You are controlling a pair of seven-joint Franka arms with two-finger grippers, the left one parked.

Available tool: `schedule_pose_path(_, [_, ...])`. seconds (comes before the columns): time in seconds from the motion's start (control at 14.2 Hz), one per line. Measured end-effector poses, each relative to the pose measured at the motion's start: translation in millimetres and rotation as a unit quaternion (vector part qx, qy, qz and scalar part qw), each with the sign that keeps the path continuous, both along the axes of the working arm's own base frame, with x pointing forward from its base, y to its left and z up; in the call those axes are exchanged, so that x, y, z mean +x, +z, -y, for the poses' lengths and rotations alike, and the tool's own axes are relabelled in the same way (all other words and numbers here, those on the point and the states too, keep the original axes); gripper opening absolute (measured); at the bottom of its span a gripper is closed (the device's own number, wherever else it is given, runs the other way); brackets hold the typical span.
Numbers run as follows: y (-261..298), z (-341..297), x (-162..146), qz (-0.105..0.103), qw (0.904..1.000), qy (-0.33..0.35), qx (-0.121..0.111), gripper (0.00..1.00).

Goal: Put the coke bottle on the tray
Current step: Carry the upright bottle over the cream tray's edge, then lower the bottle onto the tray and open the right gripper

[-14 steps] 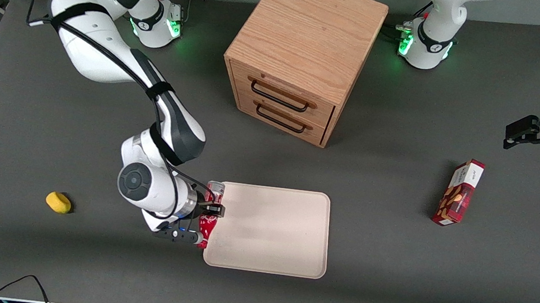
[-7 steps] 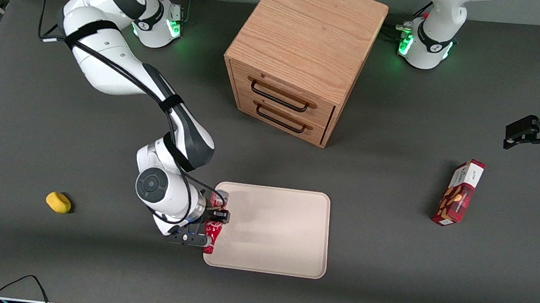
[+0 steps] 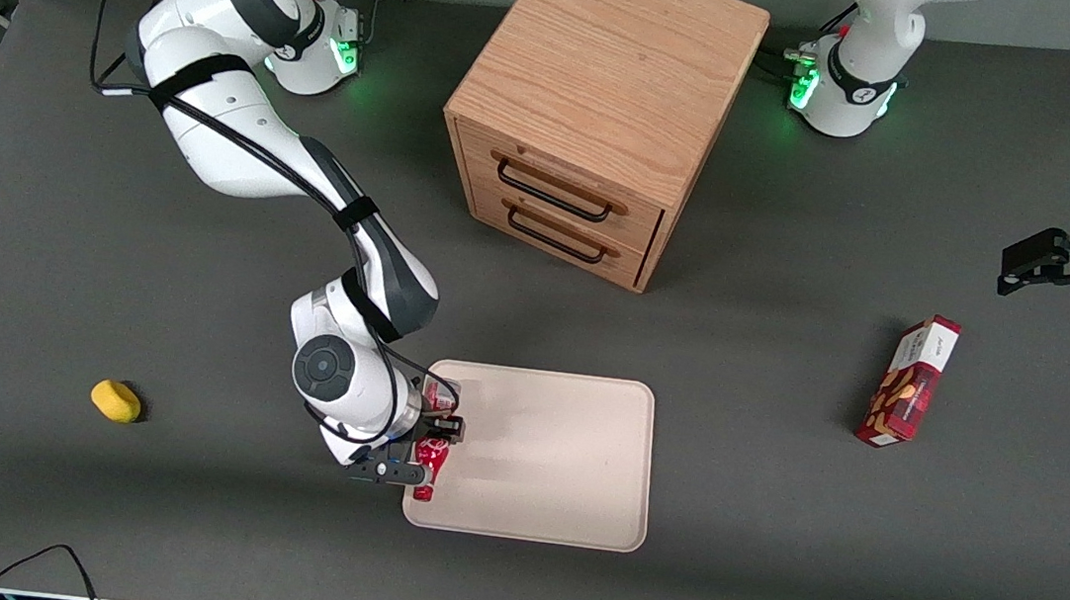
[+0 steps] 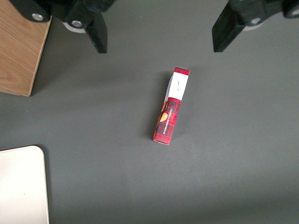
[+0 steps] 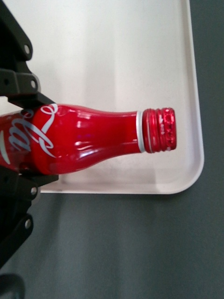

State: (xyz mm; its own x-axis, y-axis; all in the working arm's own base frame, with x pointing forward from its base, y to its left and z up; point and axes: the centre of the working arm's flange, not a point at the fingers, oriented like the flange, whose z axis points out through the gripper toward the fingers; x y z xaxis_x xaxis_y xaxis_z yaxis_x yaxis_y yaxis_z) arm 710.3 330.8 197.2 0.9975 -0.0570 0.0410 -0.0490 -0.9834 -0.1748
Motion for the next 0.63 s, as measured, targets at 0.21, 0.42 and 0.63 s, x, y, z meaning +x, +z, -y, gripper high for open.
schedule_pose_path(0.21, [-4.3,-0.1,0.2,0.002,1.0,-0.002,0.001,0.6])
schedule_pose_path(0.42, [-12.2,-0.6,-0.6,0.01,0.9999,0.004,-0.005,0.88])
schedule_pose_path(0.63, [-16.2,-0.2,-1.0,0.011,0.9999,0.005,-0.006,1.0])
